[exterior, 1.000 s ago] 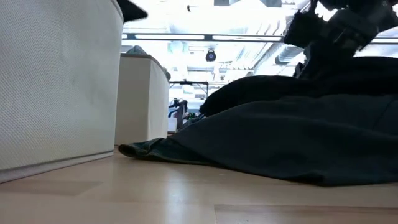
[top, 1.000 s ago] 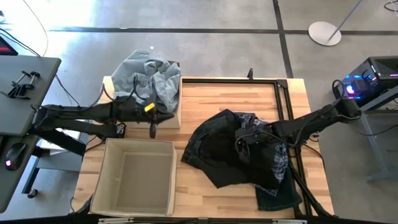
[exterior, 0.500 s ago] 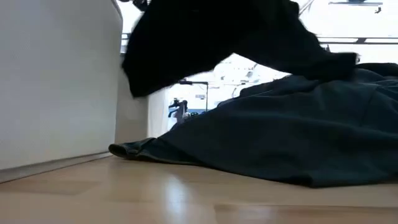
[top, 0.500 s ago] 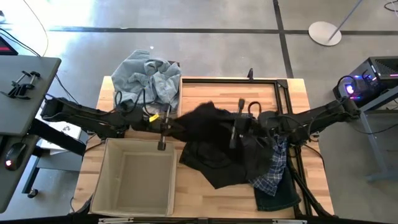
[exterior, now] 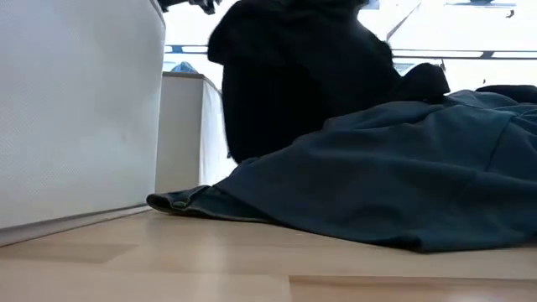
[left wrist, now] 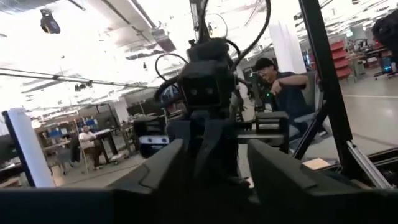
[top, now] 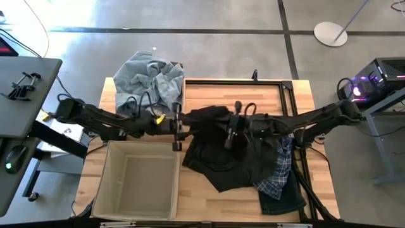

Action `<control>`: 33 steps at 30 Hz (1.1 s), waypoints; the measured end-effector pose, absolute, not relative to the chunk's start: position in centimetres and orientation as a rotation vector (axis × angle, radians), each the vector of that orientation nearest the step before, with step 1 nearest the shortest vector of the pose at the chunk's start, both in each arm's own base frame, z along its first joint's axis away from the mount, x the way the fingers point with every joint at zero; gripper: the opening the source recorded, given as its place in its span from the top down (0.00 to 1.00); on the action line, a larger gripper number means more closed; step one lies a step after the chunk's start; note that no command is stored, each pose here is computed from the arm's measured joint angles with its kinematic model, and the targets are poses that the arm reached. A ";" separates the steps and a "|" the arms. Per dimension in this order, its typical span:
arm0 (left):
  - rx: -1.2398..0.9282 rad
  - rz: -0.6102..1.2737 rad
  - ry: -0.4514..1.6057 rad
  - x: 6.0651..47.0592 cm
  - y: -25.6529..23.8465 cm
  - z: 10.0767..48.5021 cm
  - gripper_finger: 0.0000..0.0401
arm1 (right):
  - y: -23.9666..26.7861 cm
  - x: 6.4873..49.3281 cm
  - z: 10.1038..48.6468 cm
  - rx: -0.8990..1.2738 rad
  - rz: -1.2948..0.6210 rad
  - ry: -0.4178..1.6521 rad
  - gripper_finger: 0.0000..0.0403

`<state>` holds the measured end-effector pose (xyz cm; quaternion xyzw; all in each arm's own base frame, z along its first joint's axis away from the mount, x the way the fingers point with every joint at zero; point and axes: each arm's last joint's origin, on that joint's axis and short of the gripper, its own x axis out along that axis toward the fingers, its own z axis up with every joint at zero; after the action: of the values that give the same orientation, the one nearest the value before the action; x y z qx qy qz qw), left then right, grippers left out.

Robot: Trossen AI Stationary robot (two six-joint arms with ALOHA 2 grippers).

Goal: Sort clothes
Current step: Put the top black shorts into the bottom brown laundry organizer

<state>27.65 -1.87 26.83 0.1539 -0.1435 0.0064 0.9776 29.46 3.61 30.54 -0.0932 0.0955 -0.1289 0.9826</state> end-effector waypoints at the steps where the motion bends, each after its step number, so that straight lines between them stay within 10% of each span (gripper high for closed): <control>1: 0.316 0.014 -0.294 28.0 -1.9 26.4 0.55 | 3.7 29.9 30.3 -0.180 -0.223 0.175 0.97; 19: 0.276 -0.094 -0.253 31.4 -2.3 24.0 0.44 | 6.0 31.0 30.8 -0.078 0.054 -0.003 0.97; 33: 0.183 -0.102 -0.075 31.6 -2.2 22.2 0.96 | 5.7 29.9 32.2 -0.081 0.045 -0.023 0.68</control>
<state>31.58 -2.25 22.20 0.0915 -0.0375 -0.0507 0.9938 29.92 5.67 32.23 -0.0405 -0.0116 0.0223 0.9989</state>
